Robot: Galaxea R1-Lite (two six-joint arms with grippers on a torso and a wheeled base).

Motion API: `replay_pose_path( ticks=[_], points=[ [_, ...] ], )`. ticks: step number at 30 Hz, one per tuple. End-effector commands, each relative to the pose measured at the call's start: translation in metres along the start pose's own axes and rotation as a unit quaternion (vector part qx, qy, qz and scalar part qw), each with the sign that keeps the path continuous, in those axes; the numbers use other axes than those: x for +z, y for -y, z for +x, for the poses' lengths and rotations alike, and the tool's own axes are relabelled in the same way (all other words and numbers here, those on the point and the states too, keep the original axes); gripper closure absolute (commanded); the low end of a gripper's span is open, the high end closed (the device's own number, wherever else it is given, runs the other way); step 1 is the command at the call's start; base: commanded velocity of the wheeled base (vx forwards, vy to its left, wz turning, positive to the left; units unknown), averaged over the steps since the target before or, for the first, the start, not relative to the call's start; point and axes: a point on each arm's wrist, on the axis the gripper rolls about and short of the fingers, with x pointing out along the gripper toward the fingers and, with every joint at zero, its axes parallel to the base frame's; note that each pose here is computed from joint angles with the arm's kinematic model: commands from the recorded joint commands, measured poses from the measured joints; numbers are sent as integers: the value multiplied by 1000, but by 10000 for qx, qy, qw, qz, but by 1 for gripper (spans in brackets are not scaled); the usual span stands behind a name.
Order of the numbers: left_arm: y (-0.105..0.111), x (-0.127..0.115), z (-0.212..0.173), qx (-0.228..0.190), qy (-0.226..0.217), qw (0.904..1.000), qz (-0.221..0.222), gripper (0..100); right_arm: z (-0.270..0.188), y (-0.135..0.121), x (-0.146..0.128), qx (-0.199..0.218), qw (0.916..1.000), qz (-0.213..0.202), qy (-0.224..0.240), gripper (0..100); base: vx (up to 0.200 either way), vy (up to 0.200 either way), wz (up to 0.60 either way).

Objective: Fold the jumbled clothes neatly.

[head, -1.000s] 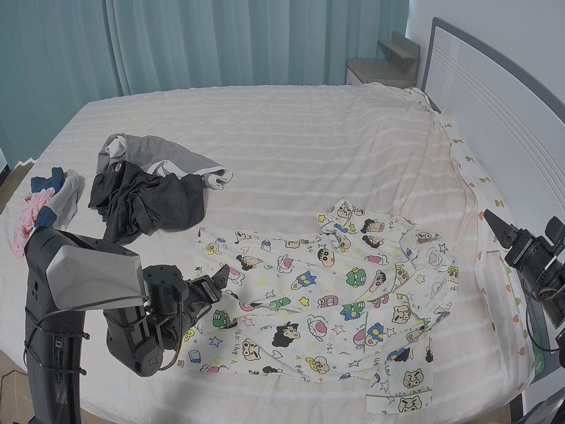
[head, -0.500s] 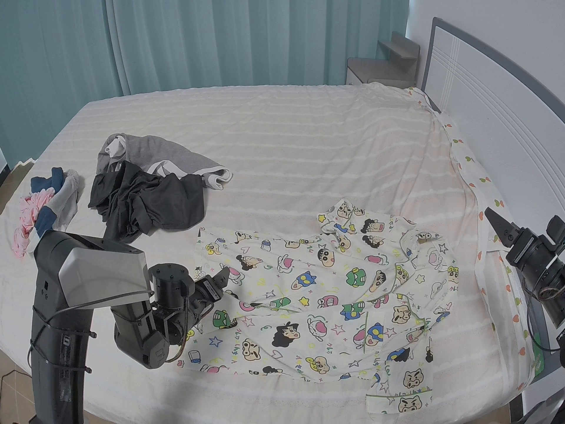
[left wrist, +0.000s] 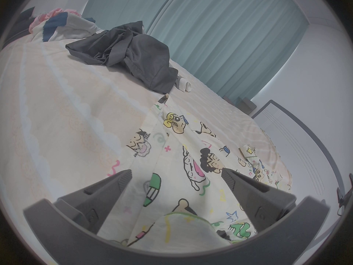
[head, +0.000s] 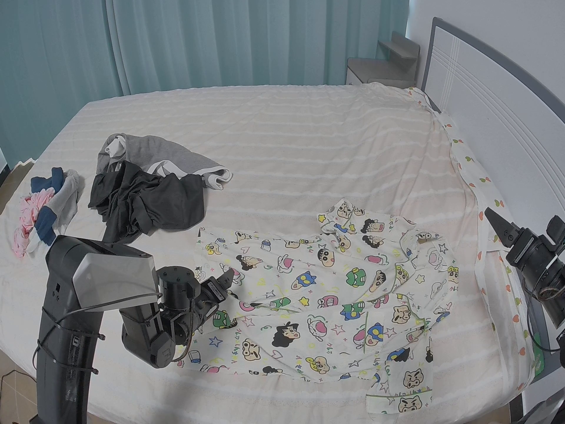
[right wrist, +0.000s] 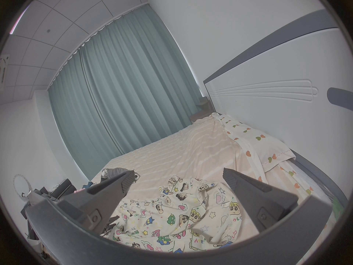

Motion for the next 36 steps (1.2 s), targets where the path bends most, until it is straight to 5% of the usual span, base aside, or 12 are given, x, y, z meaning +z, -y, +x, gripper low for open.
replay_pose_path(
  ticks=[1,6,7,36],
  points=[
    [0,-2,4,-24,24,9999,-103,0,0,0,-1,-4,10000,-2,-14,0,0,0,0],
    [1,-2,5,-46,15,9998,-186,0,0,0,-1,-4,10000,-2,-14,0,0,0,0],
    [1,-2,5,-46,15,9998,-186,100,0,0,-1,-11,10000,-2,-11,0,0,0,0],
    [-5,15,-2,74,172,9996,-215,100,0,0,0,-1,10000,-2,-7,0,0,0,0]
  ],
)
